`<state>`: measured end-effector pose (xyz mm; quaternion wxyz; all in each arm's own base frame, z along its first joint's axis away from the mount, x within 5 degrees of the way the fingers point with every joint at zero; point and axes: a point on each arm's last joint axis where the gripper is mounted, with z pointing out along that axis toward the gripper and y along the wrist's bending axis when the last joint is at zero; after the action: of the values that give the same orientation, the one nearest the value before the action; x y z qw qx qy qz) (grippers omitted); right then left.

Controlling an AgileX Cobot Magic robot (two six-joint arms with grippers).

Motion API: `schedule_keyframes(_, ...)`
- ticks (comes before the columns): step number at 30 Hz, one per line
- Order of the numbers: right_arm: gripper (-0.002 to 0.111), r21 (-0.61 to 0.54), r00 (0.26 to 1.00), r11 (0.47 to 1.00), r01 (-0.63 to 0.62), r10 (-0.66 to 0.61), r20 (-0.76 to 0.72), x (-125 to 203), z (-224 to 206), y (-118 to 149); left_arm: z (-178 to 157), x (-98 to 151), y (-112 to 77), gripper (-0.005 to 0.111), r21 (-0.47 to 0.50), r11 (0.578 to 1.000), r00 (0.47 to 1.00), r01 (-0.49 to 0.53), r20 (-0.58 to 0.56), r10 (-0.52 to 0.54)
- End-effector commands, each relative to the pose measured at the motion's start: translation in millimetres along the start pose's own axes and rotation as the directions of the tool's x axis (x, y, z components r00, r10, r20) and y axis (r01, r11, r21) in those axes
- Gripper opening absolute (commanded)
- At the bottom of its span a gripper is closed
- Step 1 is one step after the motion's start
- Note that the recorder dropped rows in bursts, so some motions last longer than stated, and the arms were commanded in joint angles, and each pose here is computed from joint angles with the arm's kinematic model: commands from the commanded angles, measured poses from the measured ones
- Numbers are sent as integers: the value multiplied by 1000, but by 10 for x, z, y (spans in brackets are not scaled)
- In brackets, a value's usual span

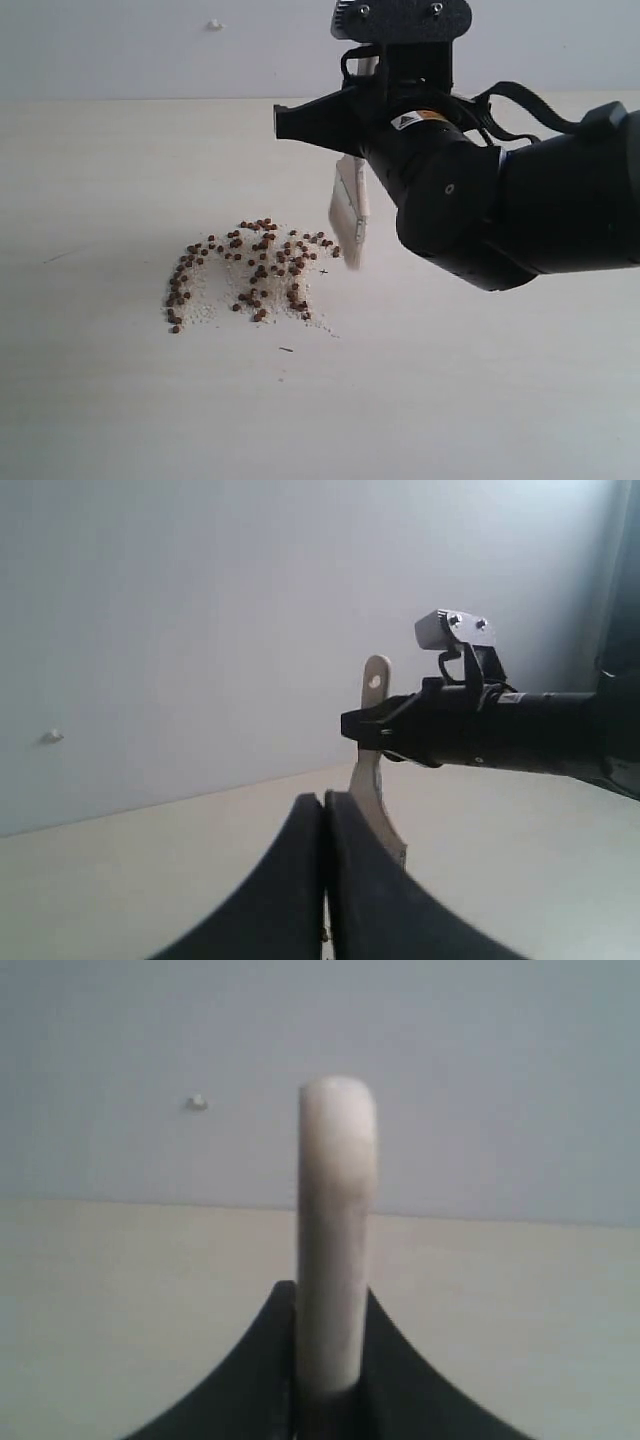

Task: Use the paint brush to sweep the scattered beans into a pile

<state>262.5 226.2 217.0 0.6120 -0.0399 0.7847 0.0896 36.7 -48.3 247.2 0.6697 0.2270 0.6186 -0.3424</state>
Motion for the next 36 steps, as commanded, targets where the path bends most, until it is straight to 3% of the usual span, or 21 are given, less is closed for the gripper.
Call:
schedule_keyframes(1, 0, 78, 999, 996, 32, -35, 37, -66, 88, -174, -7, 8, 0, 0, 1, 1000, 1000, 9, 3, -9)
schedule_keyframes(6, 0, 103, 1000, 995, 9, -10, 13, 11, 255, -360, -7, 8, 0, 0, 1, 1000, 1000, 9, 3, -9)
schedule_keyframes(12, 0, 30, 997, 1000, 1, -3, 78, 104, 365, -309, -7, 8, 0, 0, 1, 1000, 1000, 8, 3, -8)
schedule_keyframes(24, 0, 25, 997, 997, 72, -73, 12, 433, 498, -292, -7, 8, 0, 0, 1, 1000, 1000, 8, 3, -8)
schedule_keyframes(36, 0, -175, 999, 984, -22, 29, 37, 426, 488, -106, -7, 8, 0, 0, 1, 1000, 1000, 8, 3, -8)
